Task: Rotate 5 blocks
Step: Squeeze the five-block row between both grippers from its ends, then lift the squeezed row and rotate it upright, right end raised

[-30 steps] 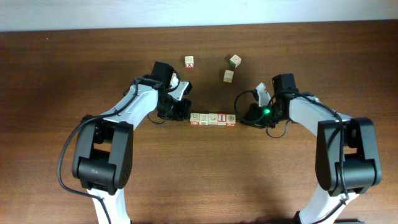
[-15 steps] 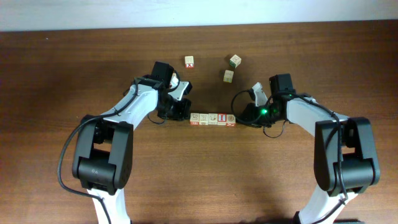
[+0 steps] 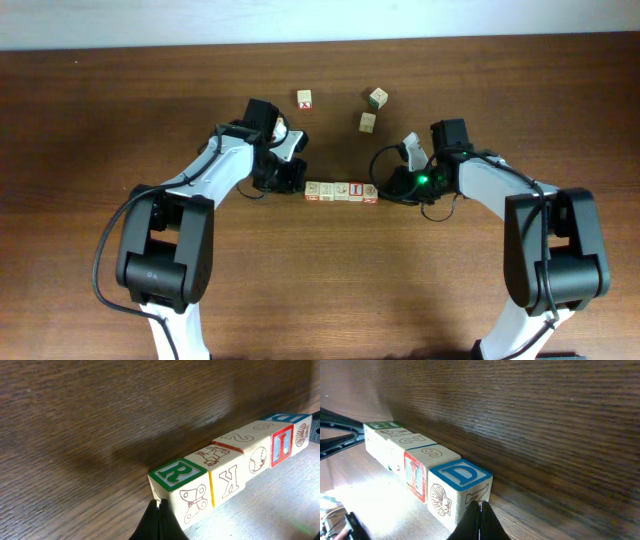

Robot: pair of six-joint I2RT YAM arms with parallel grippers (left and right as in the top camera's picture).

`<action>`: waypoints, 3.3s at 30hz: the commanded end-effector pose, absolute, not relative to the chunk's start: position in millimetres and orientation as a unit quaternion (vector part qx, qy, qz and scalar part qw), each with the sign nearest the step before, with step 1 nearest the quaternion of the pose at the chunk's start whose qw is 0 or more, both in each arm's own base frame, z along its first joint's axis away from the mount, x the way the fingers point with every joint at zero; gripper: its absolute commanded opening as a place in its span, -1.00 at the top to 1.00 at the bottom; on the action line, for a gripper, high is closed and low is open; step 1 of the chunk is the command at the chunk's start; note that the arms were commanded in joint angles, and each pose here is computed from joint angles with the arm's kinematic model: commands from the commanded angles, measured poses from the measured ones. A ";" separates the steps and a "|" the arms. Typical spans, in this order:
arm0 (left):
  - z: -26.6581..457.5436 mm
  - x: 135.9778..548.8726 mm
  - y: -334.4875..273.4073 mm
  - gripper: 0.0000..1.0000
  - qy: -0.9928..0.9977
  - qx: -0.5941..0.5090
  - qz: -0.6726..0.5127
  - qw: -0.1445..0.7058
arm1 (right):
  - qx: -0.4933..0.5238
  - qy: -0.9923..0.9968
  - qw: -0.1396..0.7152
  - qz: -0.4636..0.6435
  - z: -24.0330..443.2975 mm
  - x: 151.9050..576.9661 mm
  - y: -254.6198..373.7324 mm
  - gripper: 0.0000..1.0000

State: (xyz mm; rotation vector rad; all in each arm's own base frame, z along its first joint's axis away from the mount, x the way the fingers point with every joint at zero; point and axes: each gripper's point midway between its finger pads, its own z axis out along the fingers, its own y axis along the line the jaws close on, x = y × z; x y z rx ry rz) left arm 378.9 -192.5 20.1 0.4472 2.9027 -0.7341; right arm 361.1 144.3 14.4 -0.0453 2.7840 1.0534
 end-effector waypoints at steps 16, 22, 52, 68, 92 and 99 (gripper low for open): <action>18.7 375.4 -197.8 1.00 0.955 0.145 -0.254 0.050 | -0.030 0.908 0.076 0.412 27.9 356.8 165.0 0.92; 18.7 375.4 -197.8 1.00 0.955 0.145 -0.254 0.050 | -0.033 0.907 0.082 0.412 34.2 357.6 165.1 0.92; 18.6 375.4 -197.4 1.00 0.955 0.145 -0.253 0.049 | -0.086 0.899 0.098 0.419 62.8 360.7 198.2 0.92; 18.6 375.5 -197.4 1.00 0.955 0.145 -0.253 0.050 | -0.104 0.899 0.107 0.411 75.9 358.6 210.0 0.92; 18.8 375.6 -197.5 1.00 0.955 0.145 -0.253 0.050 | -0.148 0.896 0.120 0.400 102.2 361.6 249.9 0.92; 18.8 374.5 -197.7 1.00 0.955 0.145 -0.255 0.048 | -0.155 0.902 0.126 0.383 104.2 361.7 260.3 0.92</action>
